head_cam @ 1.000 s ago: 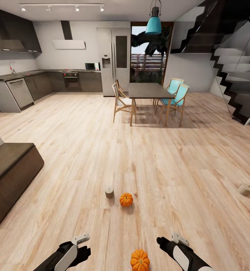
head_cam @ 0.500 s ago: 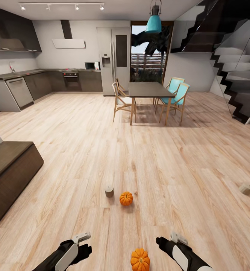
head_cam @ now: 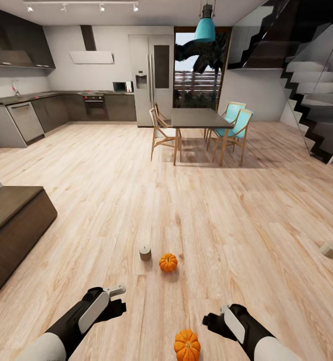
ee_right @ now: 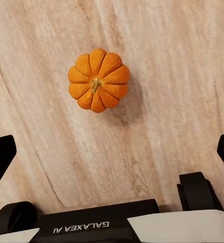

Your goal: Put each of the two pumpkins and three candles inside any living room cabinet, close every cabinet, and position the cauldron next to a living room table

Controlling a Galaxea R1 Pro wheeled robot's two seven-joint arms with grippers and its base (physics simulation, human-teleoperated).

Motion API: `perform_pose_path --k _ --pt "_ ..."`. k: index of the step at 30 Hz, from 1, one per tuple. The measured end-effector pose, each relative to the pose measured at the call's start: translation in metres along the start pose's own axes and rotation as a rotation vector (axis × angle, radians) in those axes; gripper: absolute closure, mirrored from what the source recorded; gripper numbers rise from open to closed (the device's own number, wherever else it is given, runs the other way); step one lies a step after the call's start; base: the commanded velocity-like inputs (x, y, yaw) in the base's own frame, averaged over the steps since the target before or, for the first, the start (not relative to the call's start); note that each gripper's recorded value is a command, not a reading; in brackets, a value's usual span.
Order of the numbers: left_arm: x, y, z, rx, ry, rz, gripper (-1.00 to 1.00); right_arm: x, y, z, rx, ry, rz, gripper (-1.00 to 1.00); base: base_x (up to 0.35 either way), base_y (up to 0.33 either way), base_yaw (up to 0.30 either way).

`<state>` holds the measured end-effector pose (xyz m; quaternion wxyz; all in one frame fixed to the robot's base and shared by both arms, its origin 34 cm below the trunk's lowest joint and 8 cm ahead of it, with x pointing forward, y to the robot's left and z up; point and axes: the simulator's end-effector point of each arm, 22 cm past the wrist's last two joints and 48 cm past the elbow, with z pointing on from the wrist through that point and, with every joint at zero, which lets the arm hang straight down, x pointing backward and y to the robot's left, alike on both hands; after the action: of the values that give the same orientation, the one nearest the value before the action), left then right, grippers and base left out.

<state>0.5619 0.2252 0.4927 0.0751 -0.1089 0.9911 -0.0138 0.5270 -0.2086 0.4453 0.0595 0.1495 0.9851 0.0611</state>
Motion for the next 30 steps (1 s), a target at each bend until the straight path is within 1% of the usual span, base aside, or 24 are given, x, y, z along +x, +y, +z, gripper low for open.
perform_pose_path --k 2,5,13,19,24,26,30 --pt "-0.002 -0.002 0.002 0.003 0.0 0.0 -1.0 -0.002 -0.005 0.002 0.03 0.0 -0.001 -1.0 0.0 0.0 0.0" --pt "-0.001 -0.003 0.006 0.005 -0.001 0.002 -1.0 -0.01 -0.007 0.005 0.045 -0.01 -0.003 -1.0 0.0 0.0 0.0" --pt "0.006 -0.005 0.023 -0.003 0.005 0.006 -1.0 -0.016 -0.01 0.018 0.054 -0.034 -0.004 -1.0 0.0 0.0 0.0" --pt "0.009 -0.002 0.034 -0.007 0.004 0.007 -1.0 -0.023 -0.012 0.03 0.053 -0.084 0.002 -1.0 0.0 0.0 0.0" --pt "0.012 -0.004 0.043 -0.002 0.003 0.006 -1.0 -0.023 -0.012 0.039 0.049 -0.095 -0.011 -1.0 0.0 0.0 0.0" --pt "0.011 -0.005 0.046 0.002 -0.002 0.005 -1.0 -0.022 -0.01 0.043 0.042 -0.097 -0.021 -1.0 0.0 0.0 0.0" --pt "0.011 -0.004 0.053 0.015 -0.006 0.0 -1.0 -0.02 0.004 0.051 -0.028 -0.095 -0.031 -1.0 0.0 0.0 0.0"
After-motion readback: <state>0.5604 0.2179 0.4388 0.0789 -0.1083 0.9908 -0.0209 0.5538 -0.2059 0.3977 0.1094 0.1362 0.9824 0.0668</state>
